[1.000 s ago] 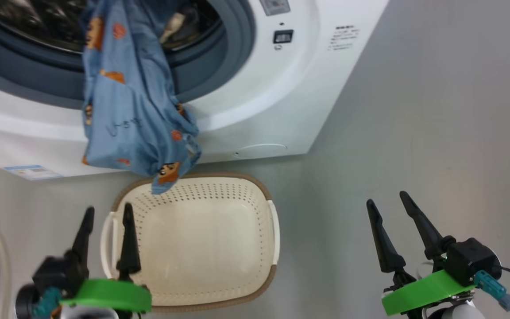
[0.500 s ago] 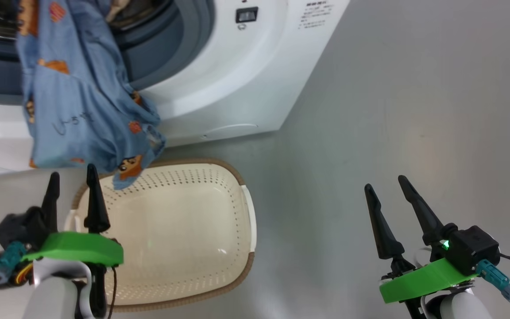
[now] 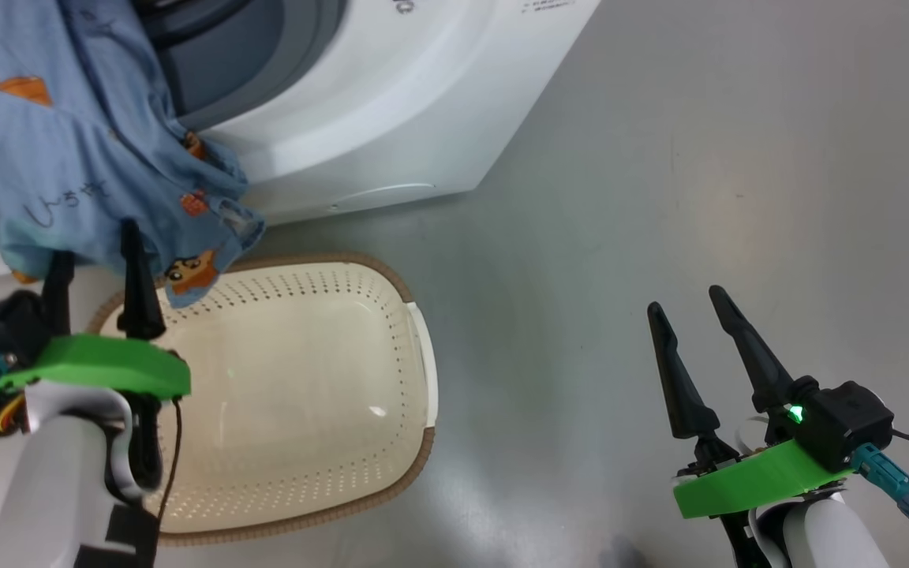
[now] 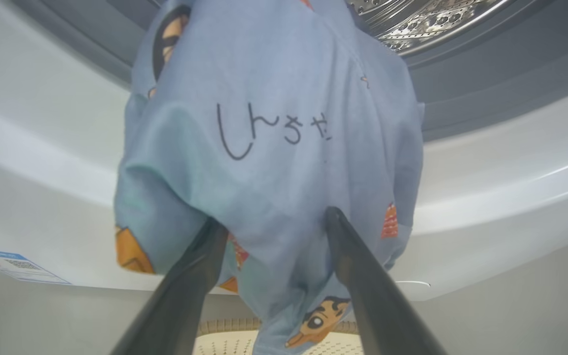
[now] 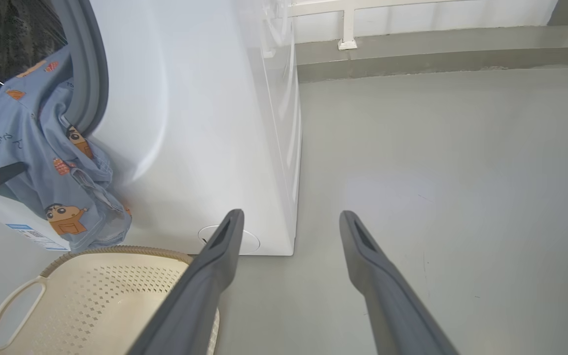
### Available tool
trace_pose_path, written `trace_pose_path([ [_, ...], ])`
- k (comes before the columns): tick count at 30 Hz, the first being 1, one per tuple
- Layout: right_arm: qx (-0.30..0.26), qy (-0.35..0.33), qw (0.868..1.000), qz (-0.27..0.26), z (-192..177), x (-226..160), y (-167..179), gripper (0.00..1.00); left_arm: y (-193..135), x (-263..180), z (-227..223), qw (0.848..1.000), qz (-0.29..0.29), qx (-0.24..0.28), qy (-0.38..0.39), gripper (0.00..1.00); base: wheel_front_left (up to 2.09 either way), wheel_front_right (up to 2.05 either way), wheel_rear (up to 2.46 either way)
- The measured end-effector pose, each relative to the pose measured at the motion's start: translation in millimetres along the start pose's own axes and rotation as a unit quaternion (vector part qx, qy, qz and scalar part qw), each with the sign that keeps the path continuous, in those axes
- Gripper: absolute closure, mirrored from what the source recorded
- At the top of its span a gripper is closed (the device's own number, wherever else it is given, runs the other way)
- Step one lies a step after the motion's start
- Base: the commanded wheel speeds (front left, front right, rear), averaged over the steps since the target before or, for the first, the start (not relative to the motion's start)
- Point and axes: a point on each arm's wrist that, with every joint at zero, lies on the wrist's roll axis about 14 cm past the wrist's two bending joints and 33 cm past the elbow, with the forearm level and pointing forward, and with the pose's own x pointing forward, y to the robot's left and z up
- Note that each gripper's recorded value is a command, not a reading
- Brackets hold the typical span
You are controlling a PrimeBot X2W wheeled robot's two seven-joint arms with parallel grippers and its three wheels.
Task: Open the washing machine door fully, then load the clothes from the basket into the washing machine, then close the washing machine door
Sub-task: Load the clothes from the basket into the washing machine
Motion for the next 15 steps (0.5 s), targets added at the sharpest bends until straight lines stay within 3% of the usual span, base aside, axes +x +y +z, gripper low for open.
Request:
trace_pose_path([
  [15, -0.004, 0.017, 1.000, -0.001, -13, 4, -2, 0.00, -21, 39, -5, 0.999, -0.034, 0.004, -0.001, 0.00, 0.00, 0.00, 0.00],
])
